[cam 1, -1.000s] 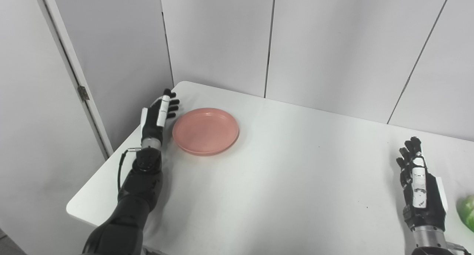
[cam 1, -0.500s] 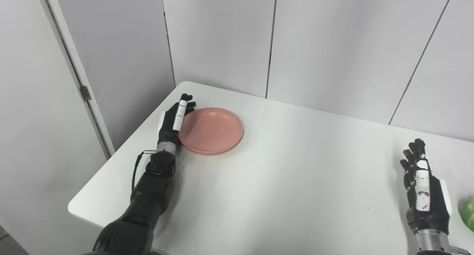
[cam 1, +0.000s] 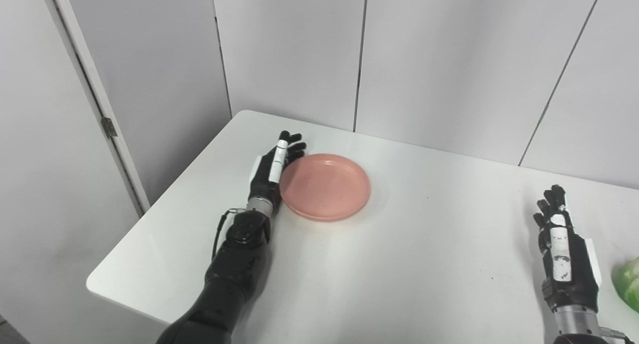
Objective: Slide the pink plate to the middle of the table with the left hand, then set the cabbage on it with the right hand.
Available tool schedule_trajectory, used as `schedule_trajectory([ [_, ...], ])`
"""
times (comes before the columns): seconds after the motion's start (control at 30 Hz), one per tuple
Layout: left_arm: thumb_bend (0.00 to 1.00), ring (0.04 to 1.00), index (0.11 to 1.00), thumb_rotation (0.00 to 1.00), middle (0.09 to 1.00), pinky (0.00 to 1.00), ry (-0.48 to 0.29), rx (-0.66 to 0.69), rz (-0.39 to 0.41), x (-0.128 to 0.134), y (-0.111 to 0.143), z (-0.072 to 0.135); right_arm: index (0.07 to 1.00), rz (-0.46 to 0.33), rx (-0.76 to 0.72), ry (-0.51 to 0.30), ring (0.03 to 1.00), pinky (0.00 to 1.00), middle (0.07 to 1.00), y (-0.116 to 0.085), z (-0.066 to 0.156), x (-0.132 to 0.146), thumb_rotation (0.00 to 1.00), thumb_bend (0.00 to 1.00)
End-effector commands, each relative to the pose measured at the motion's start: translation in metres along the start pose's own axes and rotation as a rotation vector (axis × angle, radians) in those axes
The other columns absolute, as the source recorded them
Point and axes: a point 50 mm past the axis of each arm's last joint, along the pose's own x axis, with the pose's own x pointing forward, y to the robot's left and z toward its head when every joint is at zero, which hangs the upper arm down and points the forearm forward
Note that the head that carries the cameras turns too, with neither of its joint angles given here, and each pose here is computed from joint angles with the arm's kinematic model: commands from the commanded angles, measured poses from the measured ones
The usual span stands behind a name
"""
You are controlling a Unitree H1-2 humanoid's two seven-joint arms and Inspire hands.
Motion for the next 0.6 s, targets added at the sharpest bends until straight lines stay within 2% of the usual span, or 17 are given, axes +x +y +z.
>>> schedule_trajectory([
  [0.0, 0.81, 0.802, 0.760, 1.00, 0.780, 0.82, -0.073, 0.029, -0.053, 0.011, -0.012, 0.022, 1.000, -0.002, 0.022, 0.014, 1.000, 1.00, 1.000, 0.004, -0.004, -0.004, 0.97, 0.69],
  [0.13, 0.81, 0.797, 0.756, 1.00, 0.776, 0.83, -0.088, 0.018, -0.120, 0.008, -0.033, 0.018, 1.000, 0.006, 0.028, -0.003, 1.000, 1.00, 1.000, 0.007, -0.006, -0.002, 0.97, 0.65],
  [0.23, 0.81, 0.796, 0.756, 1.00, 0.778, 0.82, -0.085, 0.010, -0.134, 0.006, -0.043, 0.015, 1.000, 0.000, 0.024, -0.012, 1.000, 1.00, 1.000, 0.009, -0.006, -0.003, 0.98, 0.64],
  [0.4, 0.84, 0.782, 0.741, 1.00, 0.765, 0.79, -0.043, -0.048, -0.171, -0.003, -0.069, 0.002, 1.000, 0.002, 0.046, -0.010, 1.000, 1.00, 1.000, 0.021, -0.004, -0.003, 0.96, 0.61],
  [0.57, 0.81, 0.791, 0.759, 1.00, 0.776, 0.81, -0.008, -0.061, -0.198, -0.010, -0.080, -0.002, 1.000, -0.006, 0.046, 0.004, 1.000, 1.00, 1.000, 0.030, -0.003, -0.002, 0.94, 0.65],
])
